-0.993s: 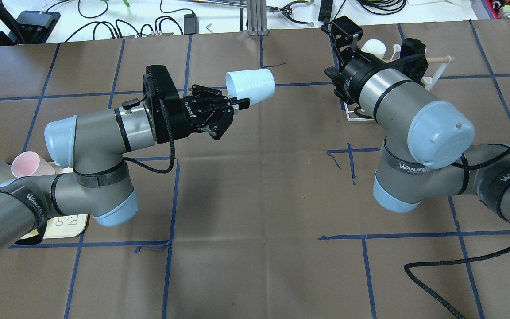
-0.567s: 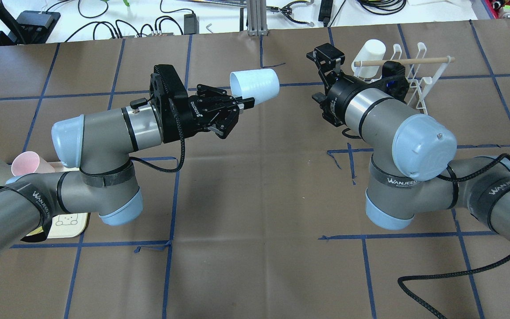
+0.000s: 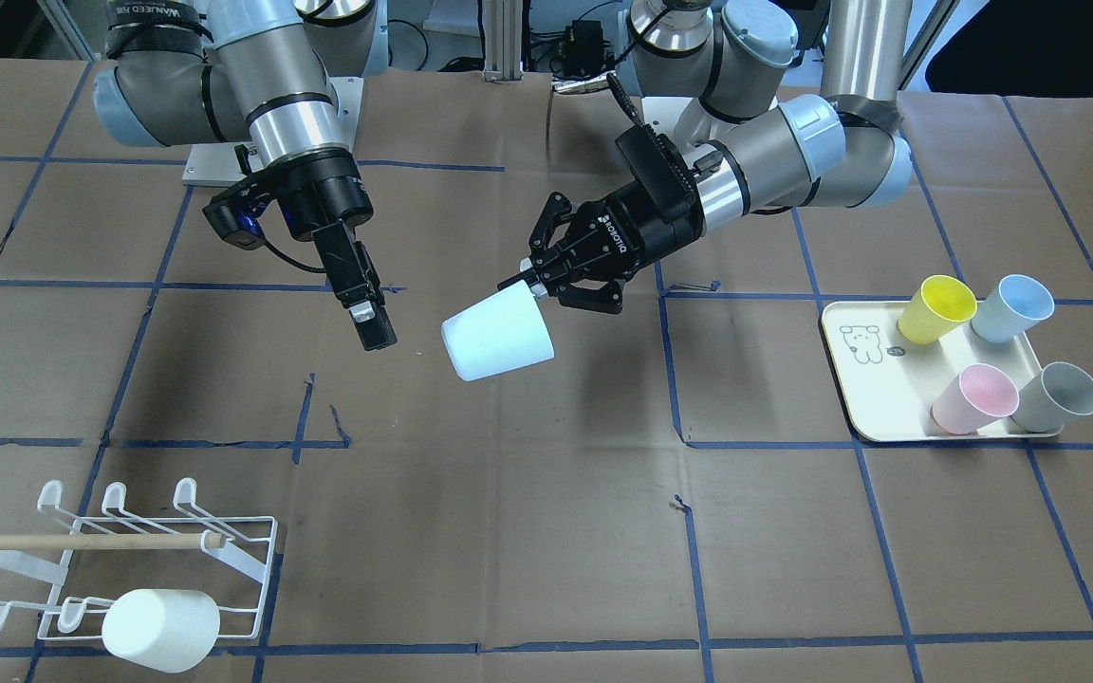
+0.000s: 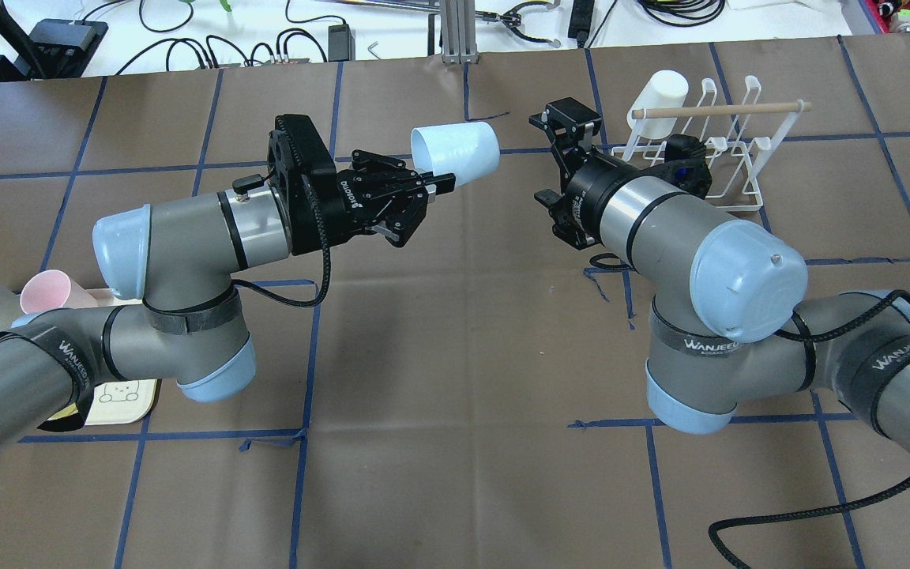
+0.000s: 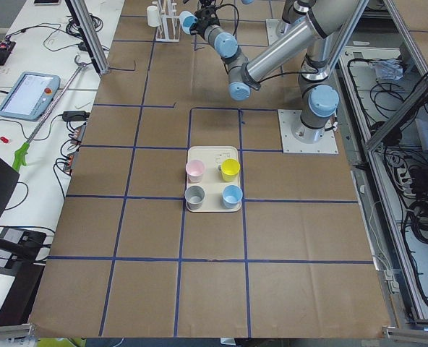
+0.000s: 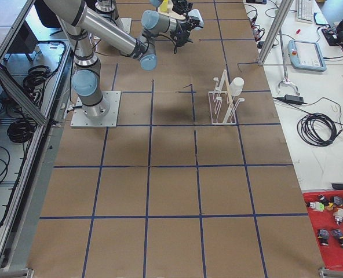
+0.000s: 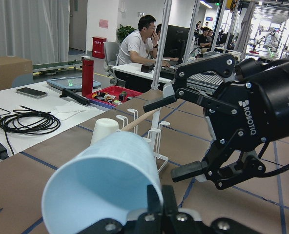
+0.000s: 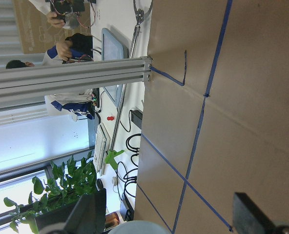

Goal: Transfer IKEA cup to right arm and place on rack

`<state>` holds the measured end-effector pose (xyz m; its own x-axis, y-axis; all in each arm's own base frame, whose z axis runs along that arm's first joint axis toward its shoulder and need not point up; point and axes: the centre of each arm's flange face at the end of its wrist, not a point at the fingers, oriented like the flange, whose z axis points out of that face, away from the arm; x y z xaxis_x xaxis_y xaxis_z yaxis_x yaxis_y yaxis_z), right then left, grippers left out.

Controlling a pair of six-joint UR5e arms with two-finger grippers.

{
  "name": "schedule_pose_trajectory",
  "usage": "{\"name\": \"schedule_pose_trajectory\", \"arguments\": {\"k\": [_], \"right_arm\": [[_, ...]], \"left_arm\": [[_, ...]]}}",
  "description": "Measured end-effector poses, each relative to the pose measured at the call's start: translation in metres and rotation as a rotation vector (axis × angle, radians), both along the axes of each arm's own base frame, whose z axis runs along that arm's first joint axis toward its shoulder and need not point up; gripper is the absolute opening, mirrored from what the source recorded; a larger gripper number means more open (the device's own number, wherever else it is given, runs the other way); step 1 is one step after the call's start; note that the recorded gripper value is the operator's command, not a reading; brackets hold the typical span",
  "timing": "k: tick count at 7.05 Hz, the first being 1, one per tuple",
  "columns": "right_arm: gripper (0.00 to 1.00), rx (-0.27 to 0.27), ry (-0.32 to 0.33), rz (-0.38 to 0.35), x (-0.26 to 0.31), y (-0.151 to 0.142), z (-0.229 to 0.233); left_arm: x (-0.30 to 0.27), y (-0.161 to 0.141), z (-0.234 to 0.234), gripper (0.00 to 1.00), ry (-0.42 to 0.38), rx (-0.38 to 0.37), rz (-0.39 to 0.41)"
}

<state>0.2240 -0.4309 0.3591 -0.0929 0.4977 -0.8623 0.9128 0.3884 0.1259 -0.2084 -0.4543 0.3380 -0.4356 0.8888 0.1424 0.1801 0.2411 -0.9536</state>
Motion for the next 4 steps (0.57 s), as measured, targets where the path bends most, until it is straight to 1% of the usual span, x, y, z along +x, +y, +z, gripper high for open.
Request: {"name": "schedule_pose_trajectory", "arguments": {"k": [2, 4], "right_arm": [[1.00, 0.000, -0.005, 0.044, 0.019, 0.005, 0.006], [1.00, 0.002, -0.006, 0.070, 0.031, 0.010, 0.007]], "left_arm": [[0.000, 0.000, 0.001, 0.02, 0.001, 0.000, 0.001], [0.000, 0.000, 0.001, 0.02, 0.002, 0.003, 0.002]]}}
